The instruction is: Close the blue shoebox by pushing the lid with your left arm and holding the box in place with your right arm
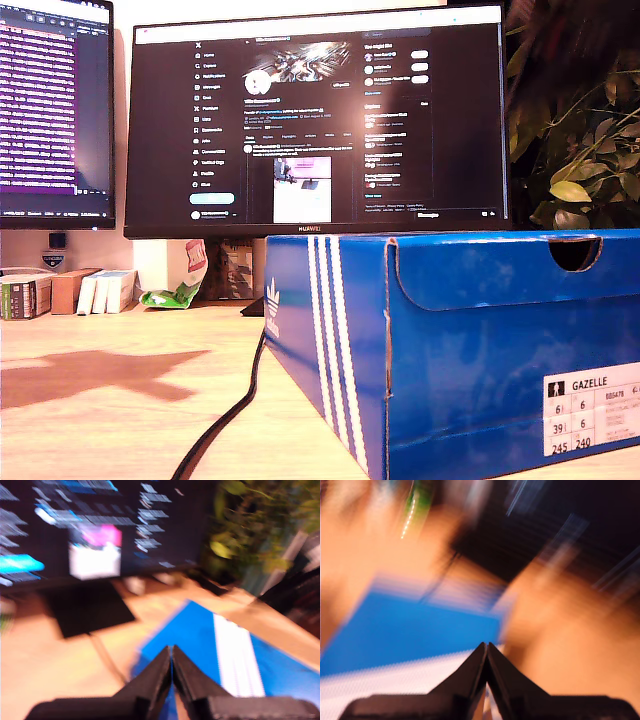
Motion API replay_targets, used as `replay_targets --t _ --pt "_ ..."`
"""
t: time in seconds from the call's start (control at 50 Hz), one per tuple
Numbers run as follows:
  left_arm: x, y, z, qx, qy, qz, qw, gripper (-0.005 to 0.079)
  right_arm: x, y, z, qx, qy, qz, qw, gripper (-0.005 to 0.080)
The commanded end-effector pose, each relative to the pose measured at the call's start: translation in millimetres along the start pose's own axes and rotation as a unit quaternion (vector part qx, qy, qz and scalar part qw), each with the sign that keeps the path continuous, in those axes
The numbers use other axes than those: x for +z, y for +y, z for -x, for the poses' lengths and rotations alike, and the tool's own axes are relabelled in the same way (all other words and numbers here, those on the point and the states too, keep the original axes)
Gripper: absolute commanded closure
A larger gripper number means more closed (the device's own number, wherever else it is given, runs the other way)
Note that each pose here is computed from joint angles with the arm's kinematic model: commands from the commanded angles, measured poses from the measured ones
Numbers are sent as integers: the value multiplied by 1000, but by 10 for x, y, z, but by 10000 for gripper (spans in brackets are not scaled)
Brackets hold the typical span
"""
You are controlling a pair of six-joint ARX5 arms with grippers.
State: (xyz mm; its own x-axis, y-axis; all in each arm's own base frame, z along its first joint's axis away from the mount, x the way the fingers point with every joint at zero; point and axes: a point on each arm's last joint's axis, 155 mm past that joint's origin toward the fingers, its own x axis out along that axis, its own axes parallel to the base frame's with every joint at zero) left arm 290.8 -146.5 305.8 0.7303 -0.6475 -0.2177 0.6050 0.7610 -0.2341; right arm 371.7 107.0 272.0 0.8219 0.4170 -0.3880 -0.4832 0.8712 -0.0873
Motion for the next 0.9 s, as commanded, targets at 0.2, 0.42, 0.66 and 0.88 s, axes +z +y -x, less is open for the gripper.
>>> replay_targets --t 0.2,0.42,0.66,0.88 --pt "197 211 239 48 -40 -27 998 761 494 -580 420 -103 -100 -2 990 764" --pt "338 306 449 81 -69 -60 993 761 729 -821 892 -160 -155 -6 975 764" --pt "434 362 514 101 -83 -108 986 761 894 -807 1284 -192 -194 -10 962 764" --pt "479 274 571 96 -94 -108 985 761 1006 -663 1613 -197 -229 -21 953 764"
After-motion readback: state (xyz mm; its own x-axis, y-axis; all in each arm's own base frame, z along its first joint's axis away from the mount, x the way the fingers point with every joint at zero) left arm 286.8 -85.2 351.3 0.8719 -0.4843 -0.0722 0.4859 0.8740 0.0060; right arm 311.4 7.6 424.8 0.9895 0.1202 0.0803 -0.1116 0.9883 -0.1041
